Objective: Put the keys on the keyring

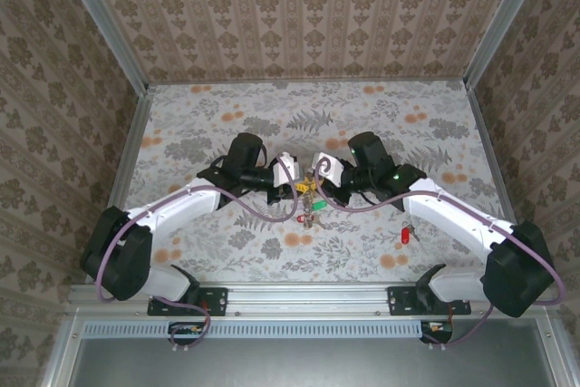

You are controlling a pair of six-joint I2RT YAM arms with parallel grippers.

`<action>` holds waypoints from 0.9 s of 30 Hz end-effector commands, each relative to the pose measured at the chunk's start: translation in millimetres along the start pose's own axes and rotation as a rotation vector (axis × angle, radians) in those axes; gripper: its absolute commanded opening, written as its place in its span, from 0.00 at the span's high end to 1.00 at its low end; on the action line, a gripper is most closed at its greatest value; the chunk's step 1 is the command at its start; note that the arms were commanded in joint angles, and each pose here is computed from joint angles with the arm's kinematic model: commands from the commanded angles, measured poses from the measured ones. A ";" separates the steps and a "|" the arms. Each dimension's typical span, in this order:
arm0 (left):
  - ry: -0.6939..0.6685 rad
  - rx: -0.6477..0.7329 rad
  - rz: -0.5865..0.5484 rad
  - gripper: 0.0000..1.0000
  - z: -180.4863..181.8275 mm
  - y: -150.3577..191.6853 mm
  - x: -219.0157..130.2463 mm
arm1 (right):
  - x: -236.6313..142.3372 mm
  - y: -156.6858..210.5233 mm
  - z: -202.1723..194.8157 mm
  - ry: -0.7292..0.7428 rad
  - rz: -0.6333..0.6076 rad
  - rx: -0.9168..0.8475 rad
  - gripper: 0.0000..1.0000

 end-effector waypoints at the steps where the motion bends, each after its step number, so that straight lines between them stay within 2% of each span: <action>1: -0.006 0.058 -0.037 0.81 -1.7 -16.6 -5.3 | -4.3 -12.7 -3.5 0.012 -0.014 -0.035 1.00; 12: -0.041 0.059 -0.060 0.77 -4.2 -14.8 -9.9 | -2.4 -12.2 -4.1 0.019 -0.016 -0.031 1.00; 27: 0.015 0.042 -0.034 0.84 -3.2 -11.2 -2.6 | -6.1 -21.8 -3.5 0.011 -0.090 -0.028 1.00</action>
Point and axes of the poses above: each hand's point on the last joint's axis, 136 mm out from that joint toward the fingers, its own x axis out along the fingers, its own z axis along the line the jaws close on, y = z × x, the point moved 8 cm from there along -x, back along the fingers, and after that the axes turned 7 degrees about -x, right-handed, at the moved point
